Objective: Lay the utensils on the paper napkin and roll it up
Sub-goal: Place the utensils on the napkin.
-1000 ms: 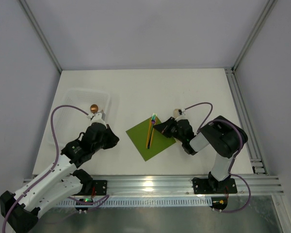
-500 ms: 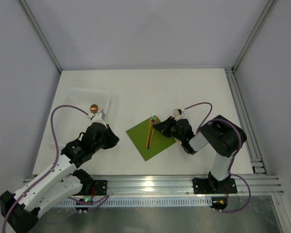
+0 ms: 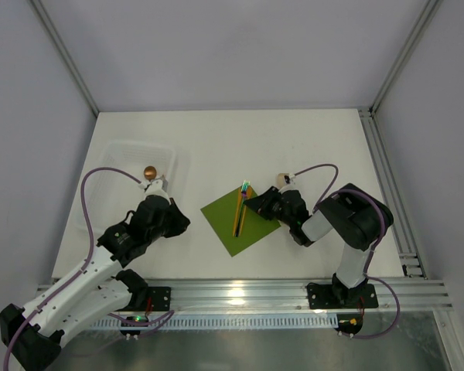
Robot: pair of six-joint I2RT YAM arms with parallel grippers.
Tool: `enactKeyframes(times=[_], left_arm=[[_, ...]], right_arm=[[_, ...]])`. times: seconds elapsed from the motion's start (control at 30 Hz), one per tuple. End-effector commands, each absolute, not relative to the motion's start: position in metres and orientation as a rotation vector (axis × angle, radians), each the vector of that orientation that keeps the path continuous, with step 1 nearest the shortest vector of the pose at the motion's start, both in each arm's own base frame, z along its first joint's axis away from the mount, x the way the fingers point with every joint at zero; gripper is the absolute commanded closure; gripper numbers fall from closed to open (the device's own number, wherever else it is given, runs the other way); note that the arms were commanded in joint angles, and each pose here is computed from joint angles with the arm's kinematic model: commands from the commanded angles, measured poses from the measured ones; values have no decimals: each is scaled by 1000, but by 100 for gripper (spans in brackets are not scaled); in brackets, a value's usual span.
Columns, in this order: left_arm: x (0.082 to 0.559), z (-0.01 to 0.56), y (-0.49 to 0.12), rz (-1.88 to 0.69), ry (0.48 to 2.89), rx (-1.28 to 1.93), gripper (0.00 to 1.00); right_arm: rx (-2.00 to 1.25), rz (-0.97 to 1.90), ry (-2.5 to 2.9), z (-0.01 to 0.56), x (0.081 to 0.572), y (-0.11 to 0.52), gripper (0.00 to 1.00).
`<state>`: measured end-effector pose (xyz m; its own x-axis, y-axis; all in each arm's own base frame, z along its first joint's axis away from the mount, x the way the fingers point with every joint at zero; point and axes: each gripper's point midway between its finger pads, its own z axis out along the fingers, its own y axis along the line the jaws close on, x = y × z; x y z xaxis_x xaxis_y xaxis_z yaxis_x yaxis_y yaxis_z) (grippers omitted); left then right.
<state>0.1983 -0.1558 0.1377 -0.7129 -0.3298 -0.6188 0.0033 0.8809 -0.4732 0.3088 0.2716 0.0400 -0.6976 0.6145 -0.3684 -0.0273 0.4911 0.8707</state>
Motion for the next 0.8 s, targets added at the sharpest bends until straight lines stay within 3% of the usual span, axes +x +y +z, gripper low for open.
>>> enactKeyframes(times=[0.0, 0.17, 0.77], left_arm=[[202, 147, -158, -604, 2272, -242, 88], [202, 146, -159, -607, 2273, -241, 88], [203, 146, -161, -615, 2274, -231, 88]], right_arm=[[458, 1211, 1995, 54, 322, 272, 77], [455, 1182, 2012, 51, 324, 271, 73], [363, 1110, 2020, 64, 325, 269, 74]])
